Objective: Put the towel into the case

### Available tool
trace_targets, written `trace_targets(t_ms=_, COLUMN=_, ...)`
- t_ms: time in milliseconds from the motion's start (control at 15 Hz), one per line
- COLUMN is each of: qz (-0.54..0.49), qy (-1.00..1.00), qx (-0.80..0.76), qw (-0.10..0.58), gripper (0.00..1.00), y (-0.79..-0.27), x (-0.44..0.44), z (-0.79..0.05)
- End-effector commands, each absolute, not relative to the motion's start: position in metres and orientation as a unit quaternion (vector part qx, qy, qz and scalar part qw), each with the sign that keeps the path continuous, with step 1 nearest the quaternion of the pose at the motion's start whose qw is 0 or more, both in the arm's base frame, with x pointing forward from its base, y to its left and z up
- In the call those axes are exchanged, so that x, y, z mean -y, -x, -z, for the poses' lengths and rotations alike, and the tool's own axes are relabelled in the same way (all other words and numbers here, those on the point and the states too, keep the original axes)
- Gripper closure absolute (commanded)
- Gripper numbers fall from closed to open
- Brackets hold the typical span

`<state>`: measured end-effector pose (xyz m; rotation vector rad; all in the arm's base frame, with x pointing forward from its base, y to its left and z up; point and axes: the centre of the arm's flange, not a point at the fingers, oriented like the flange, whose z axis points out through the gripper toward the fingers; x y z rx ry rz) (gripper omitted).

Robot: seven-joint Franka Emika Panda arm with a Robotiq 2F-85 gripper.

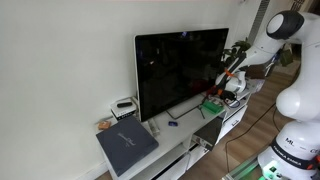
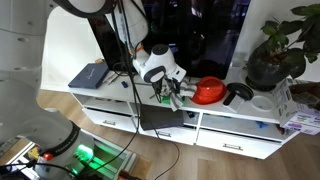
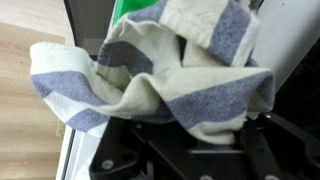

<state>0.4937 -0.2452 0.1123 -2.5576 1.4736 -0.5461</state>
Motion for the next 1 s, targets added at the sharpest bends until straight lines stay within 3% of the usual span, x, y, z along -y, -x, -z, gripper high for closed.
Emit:
trace_targets(t_ms=0, qz=0.157, qy=0.842, qx=-0.508, qw=0.088, gripper=1.00, y=-0.513, x=0.263, z=-0.093)
trace_targets(t_ms=933, qz=0.097, qy=0.834, qx=-0.530, qw=0.115, gripper=1.00, y=-0.544, x=0.281, z=-0.050)
